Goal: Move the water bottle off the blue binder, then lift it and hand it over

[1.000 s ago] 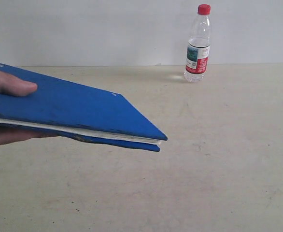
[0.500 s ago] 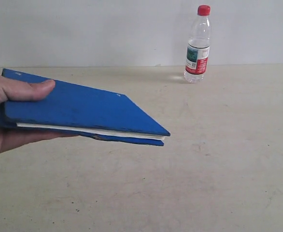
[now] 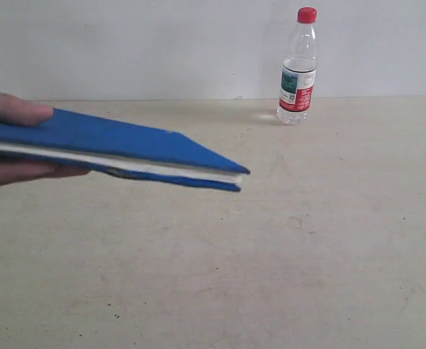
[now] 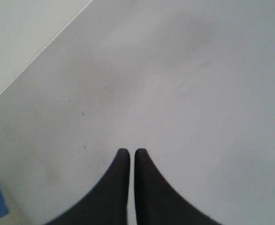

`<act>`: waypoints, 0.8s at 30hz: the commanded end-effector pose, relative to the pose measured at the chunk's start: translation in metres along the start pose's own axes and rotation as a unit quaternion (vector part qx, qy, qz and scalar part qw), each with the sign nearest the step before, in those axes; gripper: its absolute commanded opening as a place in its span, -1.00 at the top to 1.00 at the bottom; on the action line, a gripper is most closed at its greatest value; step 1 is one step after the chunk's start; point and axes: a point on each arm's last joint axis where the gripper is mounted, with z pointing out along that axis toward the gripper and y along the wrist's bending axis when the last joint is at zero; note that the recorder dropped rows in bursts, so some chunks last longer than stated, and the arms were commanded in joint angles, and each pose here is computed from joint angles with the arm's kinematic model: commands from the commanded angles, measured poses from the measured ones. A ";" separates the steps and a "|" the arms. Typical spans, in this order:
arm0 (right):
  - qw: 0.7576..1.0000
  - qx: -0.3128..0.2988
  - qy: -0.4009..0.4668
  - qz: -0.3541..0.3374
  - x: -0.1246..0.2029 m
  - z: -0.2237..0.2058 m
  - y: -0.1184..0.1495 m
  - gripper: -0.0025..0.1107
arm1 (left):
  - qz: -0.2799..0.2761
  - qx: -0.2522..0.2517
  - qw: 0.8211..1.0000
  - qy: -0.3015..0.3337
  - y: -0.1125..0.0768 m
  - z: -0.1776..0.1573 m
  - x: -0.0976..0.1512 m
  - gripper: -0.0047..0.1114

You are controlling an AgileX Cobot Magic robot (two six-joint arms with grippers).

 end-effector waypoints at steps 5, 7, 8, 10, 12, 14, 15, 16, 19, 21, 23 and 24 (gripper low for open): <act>0.929 0.102 0.228 0.274 0.043 -0.012 -0.005 0.93 | 0.004 0.003 1.000 -0.001 0.000 -0.001 0.001 0.84; 0.922 0.129 0.253 0.265 0.055 -0.014 -0.006 0.93 | 0.004 0.003 1.000 -0.001 0.000 -0.001 0.001 0.84; 0.925 0.132 0.259 0.245 0.060 -0.014 -0.005 0.93 | 0.004 0.003 1.000 -0.001 0.000 -0.001 0.001 0.84; 0.927 0.140 0.261 0.229 0.077 -0.014 0.001 0.93 | 0.004 0.003 1.000 -0.001 0.000 -0.001 0.001 0.84; 0.927 0.149 0.251 0.235 0.094 -0.013 0.010 0.93 | 0.004 0.003 1.000 -0.001 0.000 -0.001 0.001 0.84; 0.918 0.159 0.244 0.268 0.115 -0.015 0.023 0.93 | 0.004 0.003 1.000 -0.001 0.000 -0.001 0.001 0.84; 0.913 0.161 0.248 0.282 0.126 -0.018 0.029 0.93 | 0.004 0.003 1.000 -0.001 0.000 -0.001 0.001 0.84; 0.908 0.162 0.254 0.292 0.135 -0.020 0.035 0.93 | 0.004 0.003 1.000 -0.001 0.000 -0.001 0.001 0.84; 0.897 0.152 0.283 0.302 0.150 -0.025 0.047 0.93 | 0.004 0.003 1.000 -0.001 0.000 -0.001 0.001 0.84; 0.889 0.140 0.308 0.308 0.156 -0.029 0.053 0.93 | 0.004 0.003 1.000 -0.001 0.000 -0.001 0.001 0.84; 0.876 0.121 0.340 0.318 0.161 -0.032 0.060 0.93 | 0.004 0.003 1.000 -0.001 0.000 -0.001 0.001 0.84; 0.868 0.114 0.355 0.328 0.163 -0.033 0.063 0.93 | 0.004 0.003 1.000 -0.001 0.000 -0.001 0.001 0.84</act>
